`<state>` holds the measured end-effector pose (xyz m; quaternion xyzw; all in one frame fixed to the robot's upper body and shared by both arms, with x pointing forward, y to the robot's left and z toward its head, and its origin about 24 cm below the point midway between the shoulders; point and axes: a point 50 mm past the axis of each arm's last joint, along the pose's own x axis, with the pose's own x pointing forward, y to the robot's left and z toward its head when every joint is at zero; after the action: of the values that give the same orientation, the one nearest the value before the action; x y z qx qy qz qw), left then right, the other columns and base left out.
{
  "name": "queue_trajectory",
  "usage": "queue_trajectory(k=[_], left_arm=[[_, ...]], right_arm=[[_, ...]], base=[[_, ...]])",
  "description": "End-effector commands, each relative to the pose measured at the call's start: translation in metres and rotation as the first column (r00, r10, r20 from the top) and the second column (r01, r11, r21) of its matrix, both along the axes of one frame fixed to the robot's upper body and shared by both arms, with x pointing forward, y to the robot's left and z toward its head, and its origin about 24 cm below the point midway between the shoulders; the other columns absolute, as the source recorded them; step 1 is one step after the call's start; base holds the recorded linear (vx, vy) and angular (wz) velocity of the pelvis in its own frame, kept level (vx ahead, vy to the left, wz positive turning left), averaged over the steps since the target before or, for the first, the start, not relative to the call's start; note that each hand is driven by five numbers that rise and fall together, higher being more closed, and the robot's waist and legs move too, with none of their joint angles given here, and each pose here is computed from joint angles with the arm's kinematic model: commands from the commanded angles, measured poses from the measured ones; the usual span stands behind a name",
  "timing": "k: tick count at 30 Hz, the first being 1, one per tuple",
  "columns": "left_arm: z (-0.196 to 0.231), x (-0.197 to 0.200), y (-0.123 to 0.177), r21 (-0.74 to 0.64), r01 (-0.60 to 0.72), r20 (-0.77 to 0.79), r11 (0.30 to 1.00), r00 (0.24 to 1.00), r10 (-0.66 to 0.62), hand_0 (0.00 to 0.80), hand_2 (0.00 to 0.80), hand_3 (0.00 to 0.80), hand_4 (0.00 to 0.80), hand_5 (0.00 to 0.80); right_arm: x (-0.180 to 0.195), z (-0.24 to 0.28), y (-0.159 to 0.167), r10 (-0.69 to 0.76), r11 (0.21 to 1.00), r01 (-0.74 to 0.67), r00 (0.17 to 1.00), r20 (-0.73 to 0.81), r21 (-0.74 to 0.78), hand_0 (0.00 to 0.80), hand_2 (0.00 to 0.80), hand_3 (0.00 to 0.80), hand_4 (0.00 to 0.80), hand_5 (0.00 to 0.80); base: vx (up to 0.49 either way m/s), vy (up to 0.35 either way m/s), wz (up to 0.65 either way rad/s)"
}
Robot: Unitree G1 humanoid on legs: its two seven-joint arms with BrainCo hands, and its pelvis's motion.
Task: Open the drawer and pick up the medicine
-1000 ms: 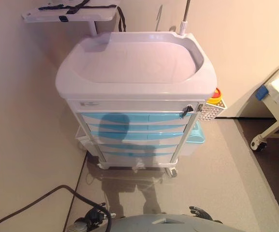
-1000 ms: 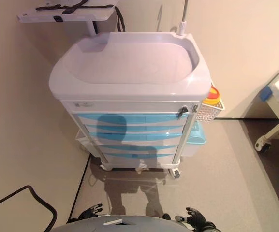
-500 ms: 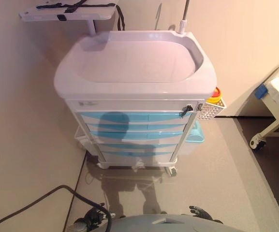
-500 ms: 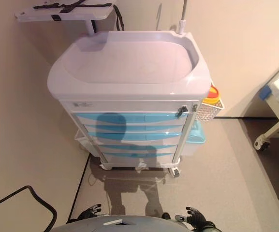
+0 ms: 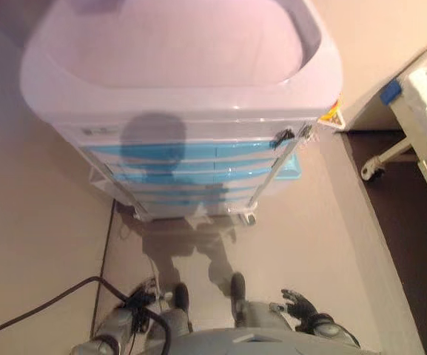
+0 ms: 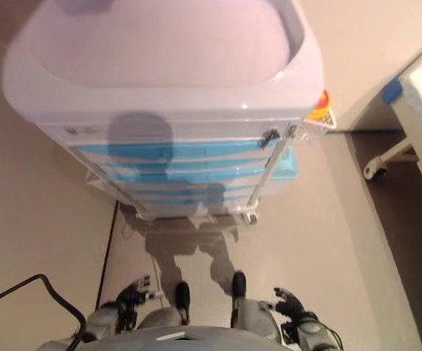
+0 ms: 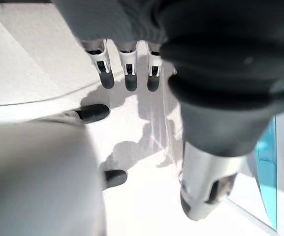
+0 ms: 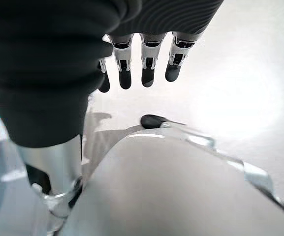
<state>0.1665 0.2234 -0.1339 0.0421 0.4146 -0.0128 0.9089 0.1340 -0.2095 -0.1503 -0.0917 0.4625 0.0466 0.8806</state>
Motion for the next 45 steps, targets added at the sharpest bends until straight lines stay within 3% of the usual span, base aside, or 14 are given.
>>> queue_trajectory(k=[1, 8, 20, 26, 32, 36, 45], left_arm=[[0.01, 0.019, -0.003, 0.004, -0.026, 0.099, 1.0, 0.995, 0.026, 0.0, 0.0, 0.0, 0.0, 0.0], [0.032, 0.055, 0.003, 0.027, -0.046, 0.211, 0.999, 0.977, 0.039, 0.0, 0.0, 0.0, 0.0, 0.0], [0.059, 0.086, 0.0, -0.012, -0.08, 0.368, 0.997, 0.927, 0.079, 0.0, 0.0, 0.0, 0.0, 0.0], [0.092, 0.112, -0.011, -0.198, -0.043, 0.544, 0.979, 0.826, 0.146, 0.0, 0.0, 0.0, 0.0, 0.0], [0.146, 0.145, -0.03, -0.405, 0.109, 0.706, 0.908, 0.668, 0.235, 0.0, 0.0, 0.0, 0.0, 0.0], [0.179, 0.159, -0.035, -0.505, 0.266, 0.771, 0.821, 0.566, 0.291, 0.0, 0.0, 0.0, 0.0, 0.0], [0.268, 0.185, -0.048, -0.576, 0.596, 0.812, 0.559, 0.34, 0.474, 0.0, 0.0, 0.0, 0.0, 0.0]], right_arm=[[0.018, 0.008, 0.003, 0.049, 0.999, -0.048, 0.996, 0.074, -0.013, 0.0, 0.0, 0.0, 0.0, 0.0], [0.042, 0.021, -0.005, 0.024, 1.0, -0.023, 0.989, 0.146, -0.009, 0.0, 0.0, 0.0, 0.0, 0.0], [0.051, 0.028, -0.005, 0.006, 1.0, -0.01, 0.979, 0.203, 0.018, 0.0, 0.0, 0.0, 0.0, 0.0], [0.055, 0.03, 0.0, 0.017, 0.999, -0.026, 0.976, 0.215, 0.038, 0.0, 0.0, 0.0, 0.0, 0.0], [0.056, 0.031, 0.006, 0.019, 0.998, -0.033, 0.975, 0.22, 0.058, 0.0, 0.0, 0.0, 0.0, 0.0], [0.057, 0.031, 0.01, 0.025, 0.997, -0.042, 0.975, 0.22, 0.07, 0.0, 0.0, 0.0, 0.0, 0.0], [0.057, 0.029, 0.022, 0.047, 0.992, -0.07, 0.977, 0.21, 0.103, 0.0, 0.0, 0.0, 0.0, 0.0]], base=[[-0.113, 0.048, -0.05], [-0.084, 0.064, -0.07], [-0.049, -0.005, -0.02], [-0.027, -0.013, -0.06], [-0.015, -0.017, -0.03], [-0.006, -0.038, -0.04], [0.005, -0.046, -0.02]])
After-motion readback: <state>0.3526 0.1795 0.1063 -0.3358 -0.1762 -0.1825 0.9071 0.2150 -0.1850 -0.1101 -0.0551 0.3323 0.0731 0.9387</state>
